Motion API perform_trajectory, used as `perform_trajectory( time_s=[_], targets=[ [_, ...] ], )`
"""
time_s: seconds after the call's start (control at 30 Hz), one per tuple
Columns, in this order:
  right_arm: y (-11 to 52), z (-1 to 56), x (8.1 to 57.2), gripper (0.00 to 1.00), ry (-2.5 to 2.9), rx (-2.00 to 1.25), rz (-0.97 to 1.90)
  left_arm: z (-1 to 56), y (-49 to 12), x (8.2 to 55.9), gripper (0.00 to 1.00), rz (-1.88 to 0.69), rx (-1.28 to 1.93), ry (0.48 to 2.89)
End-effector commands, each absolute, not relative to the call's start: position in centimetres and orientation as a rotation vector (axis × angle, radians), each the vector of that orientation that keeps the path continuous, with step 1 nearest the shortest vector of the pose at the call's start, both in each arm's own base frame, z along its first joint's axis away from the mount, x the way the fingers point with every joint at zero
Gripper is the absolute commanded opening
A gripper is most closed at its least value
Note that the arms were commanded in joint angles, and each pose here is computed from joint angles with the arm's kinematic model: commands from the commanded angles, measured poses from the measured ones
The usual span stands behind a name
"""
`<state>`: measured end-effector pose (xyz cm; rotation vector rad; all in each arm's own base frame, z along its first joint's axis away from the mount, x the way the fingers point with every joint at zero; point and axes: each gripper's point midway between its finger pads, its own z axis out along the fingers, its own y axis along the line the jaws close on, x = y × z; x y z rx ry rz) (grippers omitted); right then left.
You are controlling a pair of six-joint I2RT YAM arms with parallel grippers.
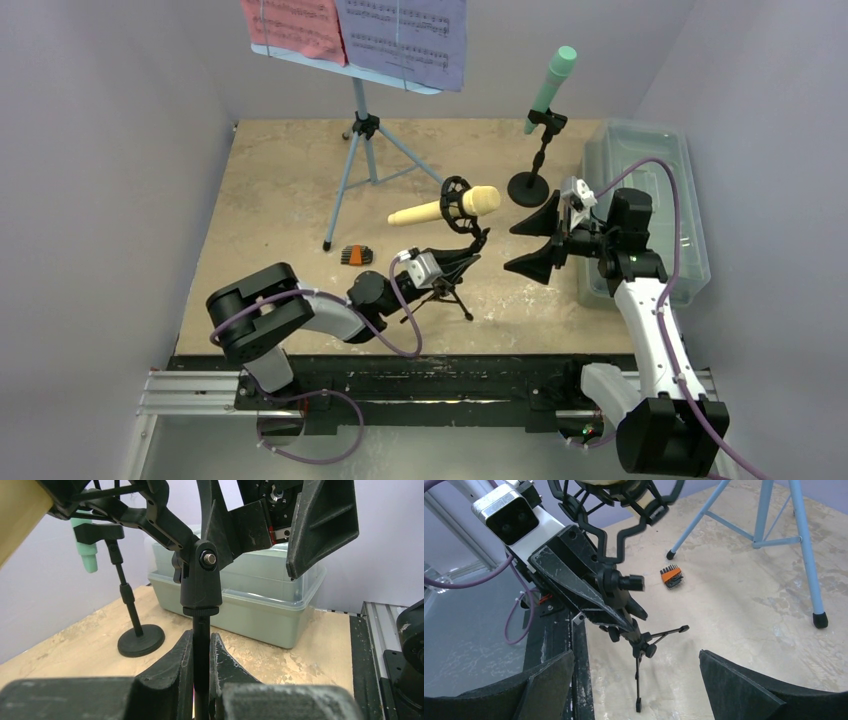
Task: Pack up the instrument practice props
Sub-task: Place the microphone stand with the microphone at the center of the board.
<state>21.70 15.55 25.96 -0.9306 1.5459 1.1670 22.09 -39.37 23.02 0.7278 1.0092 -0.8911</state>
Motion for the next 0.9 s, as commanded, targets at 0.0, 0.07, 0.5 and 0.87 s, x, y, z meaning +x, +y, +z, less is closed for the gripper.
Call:
perform_trajectory(
  time_s=[0.0,0.07,0.5,0.87],
  targets=[
    [15.7,26.0,21.8,0.99,1.538,-0.939,1.163,27.6,-35.8,20.3,0.0,-0.89,0.615,0.814],
    [15.7,26.0,21.8,0.99,1.537,-0.94,1.163,27.1,-34.9,20.2,0.0,-0.878,0.611,0.835],
    [15.8,25.7,21.8,0.99,1.545,-0.946,1.152,24.4,-31.7,19.3,0.12,-0.84,0.608,0.921],
    [15.6,25.5,22.0,0.99,1.555,-0.954,1.12,22.8,-29.8,18.7,0.36,-0.854,0.585,1.007]
  ],
)
